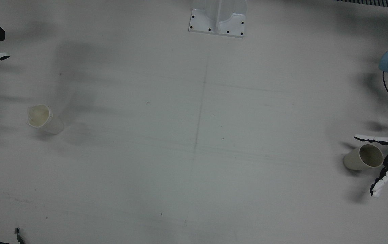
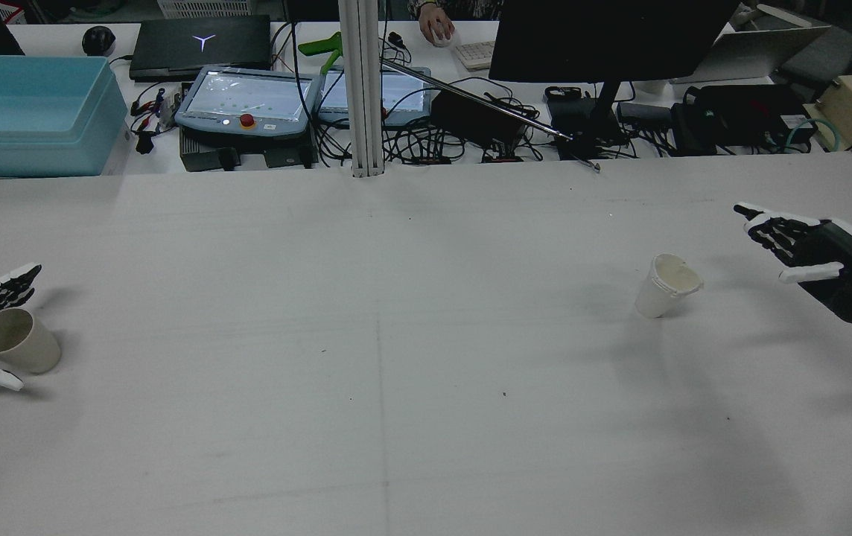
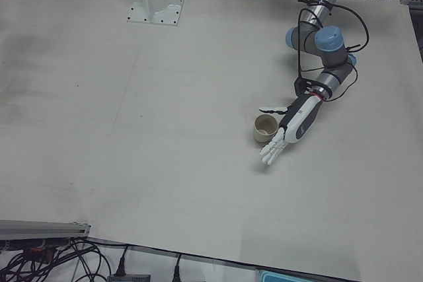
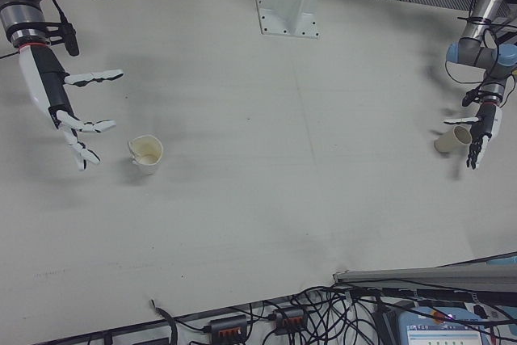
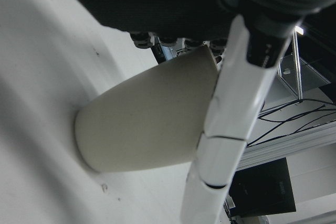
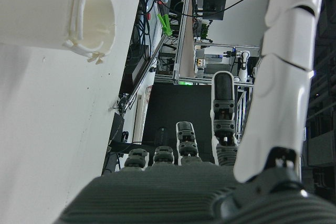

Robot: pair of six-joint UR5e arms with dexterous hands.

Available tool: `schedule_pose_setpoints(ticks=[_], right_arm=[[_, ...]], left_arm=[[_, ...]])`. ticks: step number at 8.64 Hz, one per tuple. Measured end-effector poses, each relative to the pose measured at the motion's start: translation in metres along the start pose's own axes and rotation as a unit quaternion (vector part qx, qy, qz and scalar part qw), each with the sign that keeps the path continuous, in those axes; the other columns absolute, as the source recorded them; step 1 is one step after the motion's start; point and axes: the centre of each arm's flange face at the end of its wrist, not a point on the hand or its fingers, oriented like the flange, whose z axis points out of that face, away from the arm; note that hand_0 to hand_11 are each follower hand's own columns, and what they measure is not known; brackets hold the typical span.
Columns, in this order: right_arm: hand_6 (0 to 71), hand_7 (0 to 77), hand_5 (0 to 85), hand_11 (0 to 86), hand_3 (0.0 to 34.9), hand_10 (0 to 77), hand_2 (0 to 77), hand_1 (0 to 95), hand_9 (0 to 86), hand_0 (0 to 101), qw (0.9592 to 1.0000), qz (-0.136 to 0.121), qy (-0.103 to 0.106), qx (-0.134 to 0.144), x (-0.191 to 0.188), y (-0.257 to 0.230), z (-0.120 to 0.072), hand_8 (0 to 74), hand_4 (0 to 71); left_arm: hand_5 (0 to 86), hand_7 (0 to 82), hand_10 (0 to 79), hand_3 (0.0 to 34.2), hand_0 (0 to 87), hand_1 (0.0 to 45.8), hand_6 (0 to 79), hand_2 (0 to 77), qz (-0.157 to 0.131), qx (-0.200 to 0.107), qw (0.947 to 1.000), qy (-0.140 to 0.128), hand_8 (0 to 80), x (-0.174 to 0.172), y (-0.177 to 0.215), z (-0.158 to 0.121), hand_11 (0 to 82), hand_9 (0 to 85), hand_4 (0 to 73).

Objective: Pour water
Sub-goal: 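Reach the left hand to the nearby white cup and grasp it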

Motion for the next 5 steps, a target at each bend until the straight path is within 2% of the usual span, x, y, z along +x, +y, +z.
schedule_pose_setpoints(ticks=[1, 2, 5], right_arm=[[10.4, 15.3, 30.0, 6.0, 1.1, 2.2, 3.3, 19.1, 3.3, 58, 1.0000, 0.000, 0.000, 0.001, 0.000, -0.001, 0.000, 4.9, 25.1], [10.4, 15.3, 28.4, 6.0, 1.0, 2.2, 3.3, 19.1, 3.3, 58, 1.0000, 0.000, 0.000, 0.002, 0.000, -0.002, -0.001, 4.9, 24.0], [8.2, 13.1, 28.4, 6.0, 1.1, 2.7, 3.3, 19.1, 2.7, 58, 1.0000, 0.001, -0.001, 0.005, -0.002, -0.005, -0.002, 4.4, 23.5]], left_arm=[[7.6, 3.8, 0.0, 0.0, 80.0, 34.9, 0.5, 1.6, -0.001, -0.003, 1.0000, -0.006, 0.0, -0.006, 0.004, 0.005, 5.5, 0.5, 2.7], [7.6, 3.8, 0.5, 0.0, 79.9, 32.7, 0.5, 1.6, -0.003, -0.006, 0.9999, -0.012, 0.0, -0.013, 0.009, 0.011, 5.5, 0.5, 2.7], [7.6, 3.8, 0.0, 0.1, 79.9, 31.6, 0.5, 1.6, -0.016, -0.008, 0.9998, -0.012, 0.0, -0.019, 0.021, 0.029, 4.9, 0.5, 3.8]])
